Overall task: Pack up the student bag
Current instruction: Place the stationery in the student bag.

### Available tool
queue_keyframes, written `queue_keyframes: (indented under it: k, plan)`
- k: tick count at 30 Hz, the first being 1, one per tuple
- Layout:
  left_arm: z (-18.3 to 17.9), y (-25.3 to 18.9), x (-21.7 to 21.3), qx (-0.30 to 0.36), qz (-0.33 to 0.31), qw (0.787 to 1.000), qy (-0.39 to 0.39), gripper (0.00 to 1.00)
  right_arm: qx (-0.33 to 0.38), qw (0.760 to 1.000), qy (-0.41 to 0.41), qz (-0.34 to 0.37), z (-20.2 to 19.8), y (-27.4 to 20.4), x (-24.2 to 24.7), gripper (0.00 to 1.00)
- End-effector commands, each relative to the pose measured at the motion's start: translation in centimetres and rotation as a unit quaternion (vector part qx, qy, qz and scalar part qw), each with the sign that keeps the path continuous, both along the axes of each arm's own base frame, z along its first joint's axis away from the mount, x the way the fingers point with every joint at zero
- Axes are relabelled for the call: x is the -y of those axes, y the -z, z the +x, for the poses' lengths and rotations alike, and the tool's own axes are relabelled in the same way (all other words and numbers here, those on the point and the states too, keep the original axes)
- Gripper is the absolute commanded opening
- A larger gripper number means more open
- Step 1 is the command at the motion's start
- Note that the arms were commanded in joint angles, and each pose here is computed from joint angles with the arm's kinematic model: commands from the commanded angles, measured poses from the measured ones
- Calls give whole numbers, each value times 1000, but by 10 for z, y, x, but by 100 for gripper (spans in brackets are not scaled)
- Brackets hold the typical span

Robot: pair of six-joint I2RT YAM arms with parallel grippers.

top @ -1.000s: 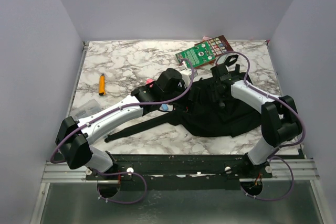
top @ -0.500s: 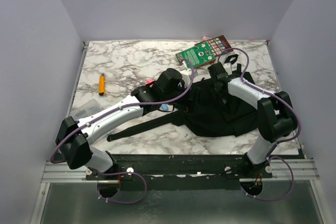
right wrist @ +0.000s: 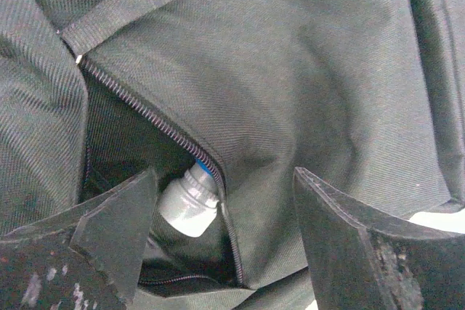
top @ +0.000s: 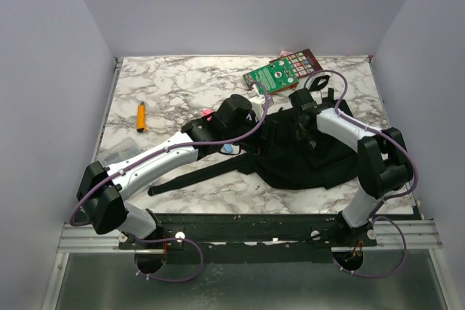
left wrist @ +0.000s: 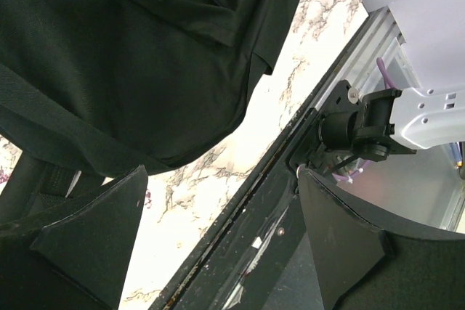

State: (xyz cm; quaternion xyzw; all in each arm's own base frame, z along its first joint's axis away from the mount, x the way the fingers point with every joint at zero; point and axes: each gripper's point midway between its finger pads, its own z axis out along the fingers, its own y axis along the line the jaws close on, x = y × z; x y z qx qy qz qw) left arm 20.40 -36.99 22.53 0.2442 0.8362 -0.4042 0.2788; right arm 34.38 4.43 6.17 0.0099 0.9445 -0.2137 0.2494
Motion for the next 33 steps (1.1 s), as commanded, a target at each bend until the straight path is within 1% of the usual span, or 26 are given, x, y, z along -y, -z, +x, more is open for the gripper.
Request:
queue_keyframes:
  k: [1, 3, 5, 8, 10, 12, 14, 15, 16, 17, 18, 21, 25, 26, 27, 28, 29, 31, 32, 33]
  plan:
    - [-8, -15, -1, 8, -21, 1000, 11, 87, -22, 998, -4, 59, -17, 11, -14, 80]
    - [-8, -16, -1, 7, -22, 1000, 11, 87, -29, 999, 4, 38, -23, 15, -6, 81]
    - [-8, -15, 0, 6, -22, 1000, 12, 87, -34, 999, 22, -2, -27, 13, 9, 81]
    - [-8, -15, 0, 6, -22, 1000, 12, 87, -32, 996, 49, -67, -30, 3, 30, 73]
    - [-8, -15, 0, 5, -22, 1000, 13, 87, -25, 994, 62, -92, -29, -4, 37, 69]
    - [-9, -14, 0, 3, -22, 1000, 14, 87, -12, 992, 69, -101, -24, -12, 39, 59]
    - [-8, -14, 0, 3, -21, 1000, 14, 87, 1, 992, 71, -105, -18, -14, 40, 55]
    - [-9, -14, 1, 3, -22, 1000, 14, 87, 6, 992, 70, -109, -15, -13, 40, 57]
    - [-8, -14, 1, 3, -22, 1000, 14, 87, 4, 993, 61, -105, -12, -8, 38, 66]
    - [-9, -14, 1, 3, -22, 1000, 15, 87, -3, 993, 59, -105, -11, -4, 37, 72]
    - [-9, -14, 0, 4, -21, 1000, 14, 87, -9, 992, 66, -110, -12, -3, 38, 73]
    - [-8, -13, 0, 6, -20, 1000, 12, 87, -13, 988, 77, -134, -16, -6, 45, 74]
    - [-10, -16, 0, 6, -23, 1000, 15, 87, 14, 983, 95, -153, -18, -21, 55, 73]
    - [-10, -17, 0, 6, -24, 1000, 15, 87, 20, 983, 99, -151, -16, -23, 57, 70]
    - [-10, -17, 0, 5, -25, 1000, 16, 87, 26, 983, 102, -148, -14, -25, 59, 62]
    - [-10, -17, 0, 4, -25, 1000, 17, 87, 29, 983, 106, -145, -11, -25, 61, 49]
    - [-11, -17, 0, 5, -25, 1000, 17, 87, 35, 983, 107, -147, -8, -26, 63, 42]
    - [-11, -19, -1, 7, -26, 1000, 16, 87, 35, 981, 108, -156, -5, -23, 67, 40]
    - [-10, -19, -1, 8, -25, 1000, 15, 87, 27, 981, 112, -158, -6, -21, 70, 42]
    - [-9, -20, -2, 11, -25, 1000, 13, 87, 24, 980, 117, -158, -7, -19, 72, 49]
